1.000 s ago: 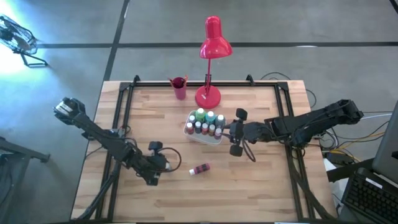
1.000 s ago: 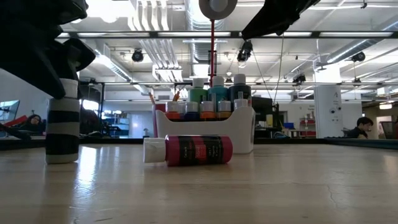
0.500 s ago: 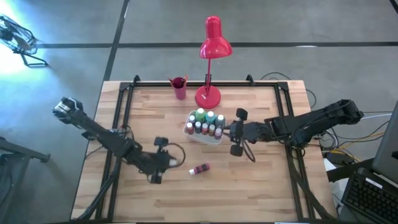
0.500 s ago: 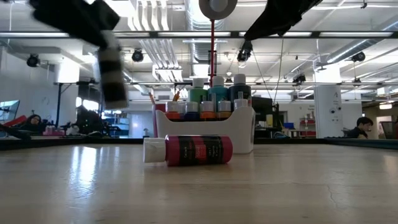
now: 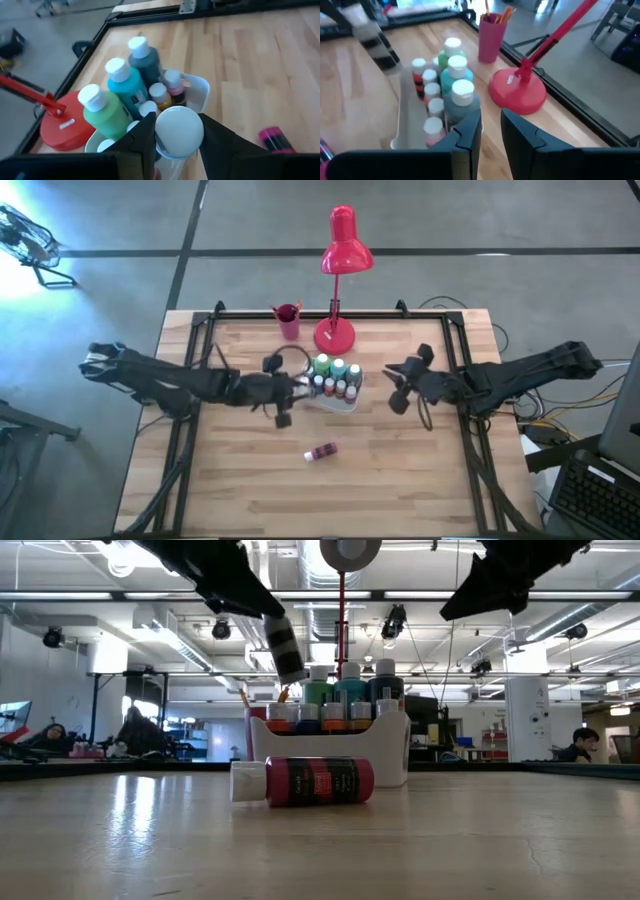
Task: Pick & Place Paint Supplies
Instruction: Put the grey paint bottle into the white bin
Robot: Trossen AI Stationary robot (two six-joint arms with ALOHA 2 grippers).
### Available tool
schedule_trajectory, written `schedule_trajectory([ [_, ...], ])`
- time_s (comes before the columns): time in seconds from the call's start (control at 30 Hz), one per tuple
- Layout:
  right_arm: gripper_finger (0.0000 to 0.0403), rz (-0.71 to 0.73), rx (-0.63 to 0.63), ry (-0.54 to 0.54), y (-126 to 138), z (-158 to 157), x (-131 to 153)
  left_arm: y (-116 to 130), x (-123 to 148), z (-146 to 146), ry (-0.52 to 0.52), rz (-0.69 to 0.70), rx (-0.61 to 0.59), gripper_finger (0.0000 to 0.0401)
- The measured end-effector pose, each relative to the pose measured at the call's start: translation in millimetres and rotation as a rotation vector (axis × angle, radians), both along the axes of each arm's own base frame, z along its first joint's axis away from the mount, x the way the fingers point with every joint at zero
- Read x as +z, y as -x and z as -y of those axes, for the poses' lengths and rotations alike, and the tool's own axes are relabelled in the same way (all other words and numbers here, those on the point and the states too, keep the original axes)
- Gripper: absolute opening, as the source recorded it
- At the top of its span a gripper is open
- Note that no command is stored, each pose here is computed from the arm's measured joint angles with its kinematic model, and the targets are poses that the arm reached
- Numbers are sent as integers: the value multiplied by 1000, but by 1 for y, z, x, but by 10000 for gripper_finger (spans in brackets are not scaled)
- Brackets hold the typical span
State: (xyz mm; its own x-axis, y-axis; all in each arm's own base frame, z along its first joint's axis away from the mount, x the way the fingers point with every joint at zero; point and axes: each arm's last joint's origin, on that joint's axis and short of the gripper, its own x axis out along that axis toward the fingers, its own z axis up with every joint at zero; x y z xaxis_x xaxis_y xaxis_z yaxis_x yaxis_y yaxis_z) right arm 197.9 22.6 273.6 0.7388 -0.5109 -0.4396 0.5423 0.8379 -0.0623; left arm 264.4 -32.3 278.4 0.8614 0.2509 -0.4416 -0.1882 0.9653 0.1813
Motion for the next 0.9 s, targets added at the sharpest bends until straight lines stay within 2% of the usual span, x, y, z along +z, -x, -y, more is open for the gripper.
schedule_trajectory([
  [0.17,71,89,-9,-13,15,4,-2,-6,-2,-22,87,13,45,119],
  [0.33,82,119,-19,-5,26,6,-7,-13,-13,-33,172,-15,65,119],
  [0.9,102,103,-11,9,30,7,-19,-43,-63,-42,202,-148,131,119],
])
